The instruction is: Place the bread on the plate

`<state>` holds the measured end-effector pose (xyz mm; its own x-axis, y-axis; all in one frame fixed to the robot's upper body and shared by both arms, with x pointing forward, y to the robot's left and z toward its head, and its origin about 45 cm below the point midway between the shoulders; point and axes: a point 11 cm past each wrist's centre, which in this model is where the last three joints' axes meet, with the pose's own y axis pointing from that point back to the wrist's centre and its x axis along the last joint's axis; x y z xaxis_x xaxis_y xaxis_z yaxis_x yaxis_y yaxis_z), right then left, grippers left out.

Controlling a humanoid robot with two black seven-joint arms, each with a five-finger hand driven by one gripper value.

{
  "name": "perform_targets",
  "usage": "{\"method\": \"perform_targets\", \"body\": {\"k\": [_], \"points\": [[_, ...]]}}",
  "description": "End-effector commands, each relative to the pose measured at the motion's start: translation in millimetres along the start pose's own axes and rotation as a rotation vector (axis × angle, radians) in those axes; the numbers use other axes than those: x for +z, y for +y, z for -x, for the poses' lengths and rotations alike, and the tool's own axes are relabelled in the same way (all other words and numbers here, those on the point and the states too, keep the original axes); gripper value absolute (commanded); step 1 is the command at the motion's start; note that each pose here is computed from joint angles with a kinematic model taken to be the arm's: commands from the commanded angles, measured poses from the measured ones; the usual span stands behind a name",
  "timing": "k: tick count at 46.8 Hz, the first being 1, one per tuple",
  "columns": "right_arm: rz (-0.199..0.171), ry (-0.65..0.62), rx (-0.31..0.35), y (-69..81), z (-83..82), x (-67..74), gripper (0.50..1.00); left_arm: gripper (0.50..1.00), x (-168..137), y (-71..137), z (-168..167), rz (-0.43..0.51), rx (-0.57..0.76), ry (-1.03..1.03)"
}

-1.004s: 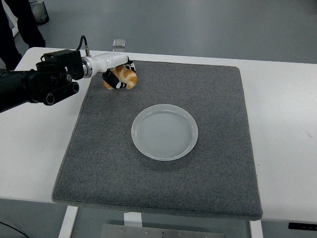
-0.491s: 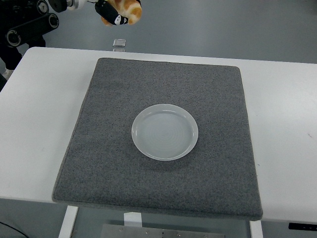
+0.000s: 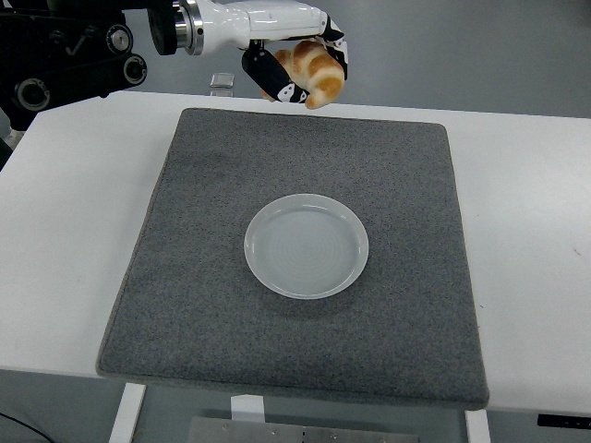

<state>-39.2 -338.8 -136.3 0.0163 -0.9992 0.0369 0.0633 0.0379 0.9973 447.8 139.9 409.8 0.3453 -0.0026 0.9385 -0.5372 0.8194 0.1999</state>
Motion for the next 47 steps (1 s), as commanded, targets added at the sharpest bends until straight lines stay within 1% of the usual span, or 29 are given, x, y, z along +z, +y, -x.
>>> {"method": "perform_targets", "body": {"k": [1, 7, 13, 23, 29, 35, 47], "points": [[0.0, -0.001, 0.0, 0.0, 0.0, -0.1, 0.952, 0.5, 9, -7, 12, 0.042, -0.04, -0.032], [0.0, -0.001, 0.0, 0.0, 0.0, -0.1, 0.952, 0.5, 23, -14, 32, 0.101, -0.102, -0.072], [0.0, -0.001, 0.0, 0.0, 0.0, -0.1, 0.952, 0.5, 30, -21, 60, 0.137, -0.153, -0.083], [0.0, 0.001, 0.0, 0.0, 0.0, 0.0, 0.952, 0.5, 28, -27, 114, 0.161, -0.231, -0.09], [0.0, 0.001, 0.0, 0.0, 0.0, 0.0, 0.952, 0.5, 22, -24, 139, 0.157, -0.273, -0.086], [0.0, -0.001, 0.0, 0.0, 0.0, -0.1, 0.952, 0.5, 15, -21, 153, 0.143, -0.292, -0.083], [0.0, -0.001, 0.0, 0.0, 0.0, -0.1, 0.952, 0.5, 11, -21, 176, 0.136, -0.33, -0.087]]}}
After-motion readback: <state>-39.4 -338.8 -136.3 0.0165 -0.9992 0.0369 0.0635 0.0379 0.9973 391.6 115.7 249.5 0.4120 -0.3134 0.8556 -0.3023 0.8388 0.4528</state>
